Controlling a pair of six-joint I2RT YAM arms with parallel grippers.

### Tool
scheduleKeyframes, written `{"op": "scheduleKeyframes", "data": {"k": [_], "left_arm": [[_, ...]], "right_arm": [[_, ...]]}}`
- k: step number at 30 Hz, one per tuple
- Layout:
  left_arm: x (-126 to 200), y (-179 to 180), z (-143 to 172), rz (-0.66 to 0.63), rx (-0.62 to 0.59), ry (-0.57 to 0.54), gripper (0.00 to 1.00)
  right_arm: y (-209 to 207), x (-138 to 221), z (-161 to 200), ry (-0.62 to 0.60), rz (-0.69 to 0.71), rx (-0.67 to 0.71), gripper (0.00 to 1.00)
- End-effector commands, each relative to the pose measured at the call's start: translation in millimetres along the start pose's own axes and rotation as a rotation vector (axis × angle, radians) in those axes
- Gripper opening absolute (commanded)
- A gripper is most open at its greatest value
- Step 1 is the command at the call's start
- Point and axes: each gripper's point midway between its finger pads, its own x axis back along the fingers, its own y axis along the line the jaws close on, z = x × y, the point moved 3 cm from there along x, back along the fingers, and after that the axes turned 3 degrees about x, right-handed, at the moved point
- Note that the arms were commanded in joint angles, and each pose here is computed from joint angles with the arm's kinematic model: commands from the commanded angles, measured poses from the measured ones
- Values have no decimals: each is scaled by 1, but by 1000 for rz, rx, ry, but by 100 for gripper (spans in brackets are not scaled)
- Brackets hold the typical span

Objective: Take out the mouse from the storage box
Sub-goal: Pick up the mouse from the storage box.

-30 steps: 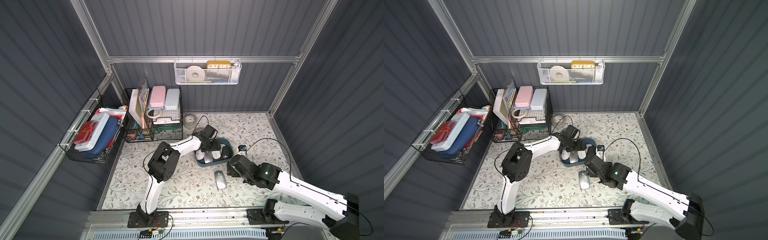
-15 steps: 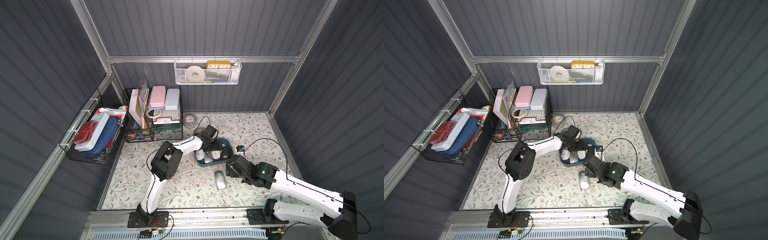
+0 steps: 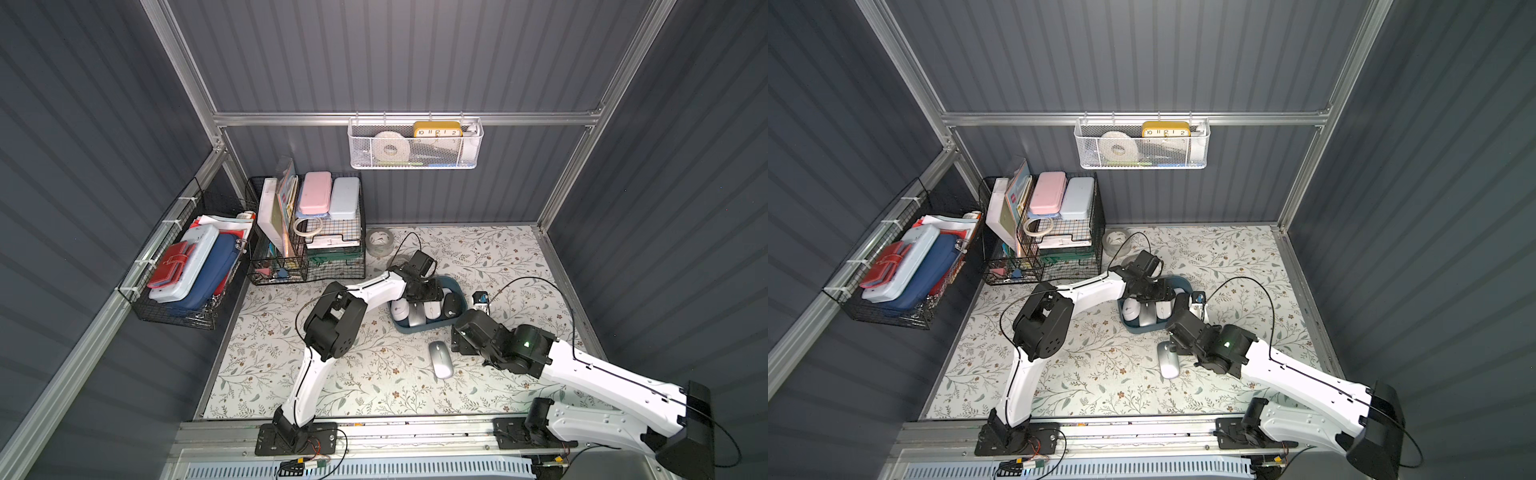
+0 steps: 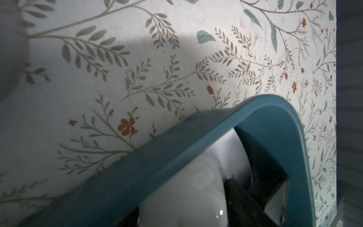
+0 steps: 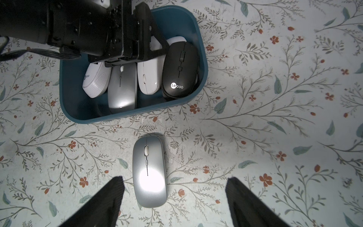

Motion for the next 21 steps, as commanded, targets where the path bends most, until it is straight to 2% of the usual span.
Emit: {"op": "scheduleKeyframes", "data": {"k": [1, 10, 21], "left_arm": [[1, 3, 5, -30, -10, 15, 66], [23, -4, -3, -44, -26, -36, 54], [66, -27, -17, -15, -50, -116, 53]], "right_arm": [[-2, -1, 1, -6, 5, -20, 87], [-1, -3, 2, -2, 6, -17, 87], [-1, -4, 3, 6, 6, -18, 87]]}}
